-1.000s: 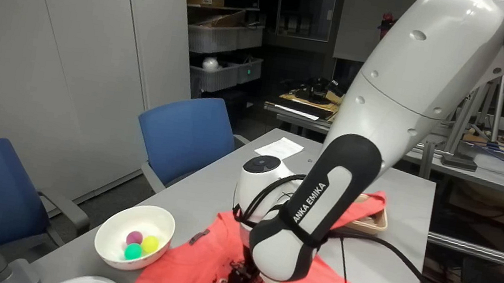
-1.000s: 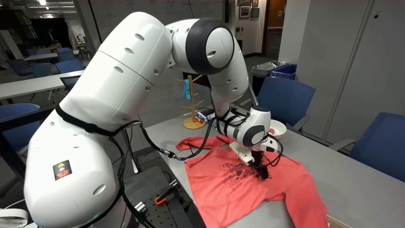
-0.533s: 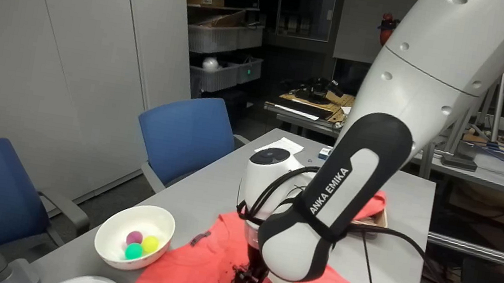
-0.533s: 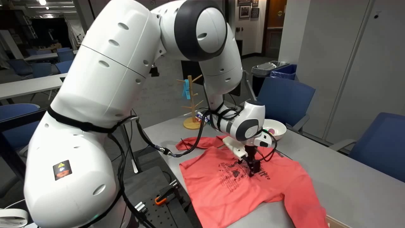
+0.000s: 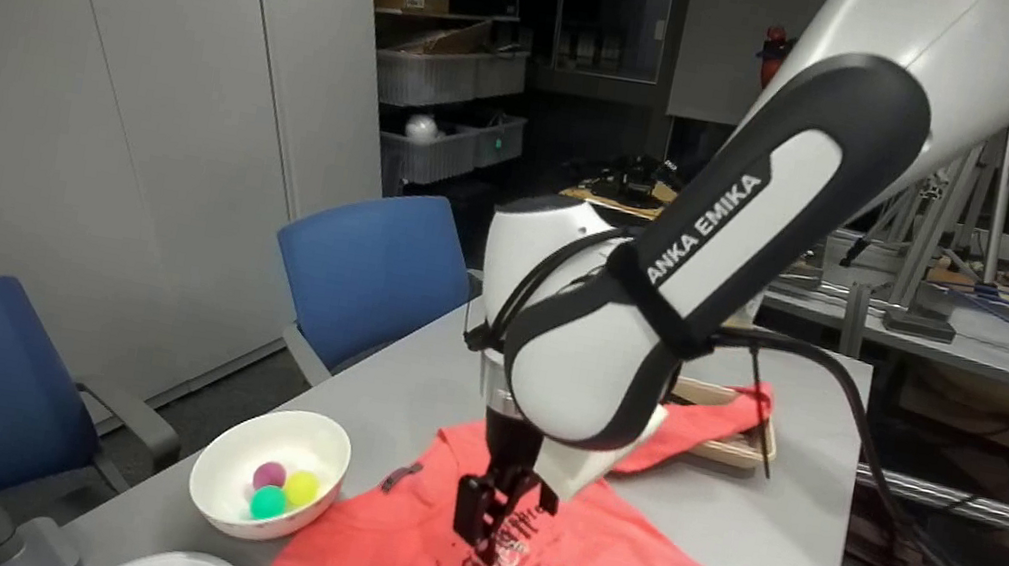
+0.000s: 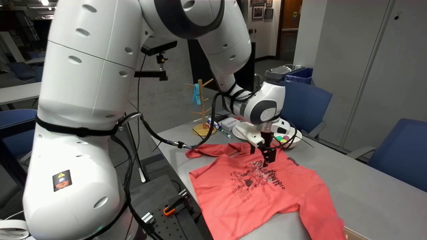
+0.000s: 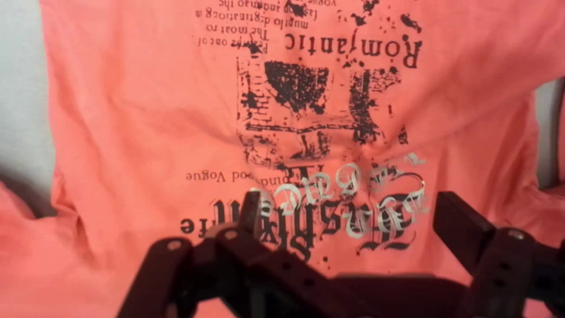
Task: Fold up the peach sweat shirt on the table.
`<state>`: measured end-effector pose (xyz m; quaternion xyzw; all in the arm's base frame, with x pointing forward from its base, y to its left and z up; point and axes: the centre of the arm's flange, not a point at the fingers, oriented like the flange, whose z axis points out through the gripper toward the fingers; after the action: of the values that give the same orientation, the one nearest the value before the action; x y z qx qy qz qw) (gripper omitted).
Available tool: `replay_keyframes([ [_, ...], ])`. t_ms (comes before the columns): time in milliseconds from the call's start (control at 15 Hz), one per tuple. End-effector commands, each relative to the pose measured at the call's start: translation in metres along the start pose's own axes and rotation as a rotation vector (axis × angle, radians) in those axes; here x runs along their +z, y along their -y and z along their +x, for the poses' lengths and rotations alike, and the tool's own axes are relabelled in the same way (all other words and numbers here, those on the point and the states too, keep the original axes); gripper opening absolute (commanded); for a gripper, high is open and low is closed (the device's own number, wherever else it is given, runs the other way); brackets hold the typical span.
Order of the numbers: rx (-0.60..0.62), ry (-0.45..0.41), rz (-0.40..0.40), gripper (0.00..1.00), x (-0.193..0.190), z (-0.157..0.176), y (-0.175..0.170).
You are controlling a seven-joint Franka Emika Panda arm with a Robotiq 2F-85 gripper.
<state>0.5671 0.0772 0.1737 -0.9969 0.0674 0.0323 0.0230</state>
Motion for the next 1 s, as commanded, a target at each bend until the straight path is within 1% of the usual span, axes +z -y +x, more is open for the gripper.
replay_keyframes([
  [0, 0.057, 0.007, 0.057, 1.00, -0.049, -0.010, -0.027],
  [267, 0.180, -0.009, 0.086, 1.00, -0.067, -0.017, -0.067],
  [400, 0.196, -0.040, 0.094, 1.00, -0.071, -0.032, -0.081],
  [467, 0.183, -0.017, 0.068, 1.00, -0.061, -0.008, -0.069],
  [600, 0.202, -0.020, 0.071, 1.00, -0.063, -0.016, -0.078],
  [867, 0.202, -0.019, 0.071, 1.00, -0.065, -0.021, -0.079],
  [933, 0.246, -0.037, 0.056, 1.00, -0.061, -0.015, -0.071],
])
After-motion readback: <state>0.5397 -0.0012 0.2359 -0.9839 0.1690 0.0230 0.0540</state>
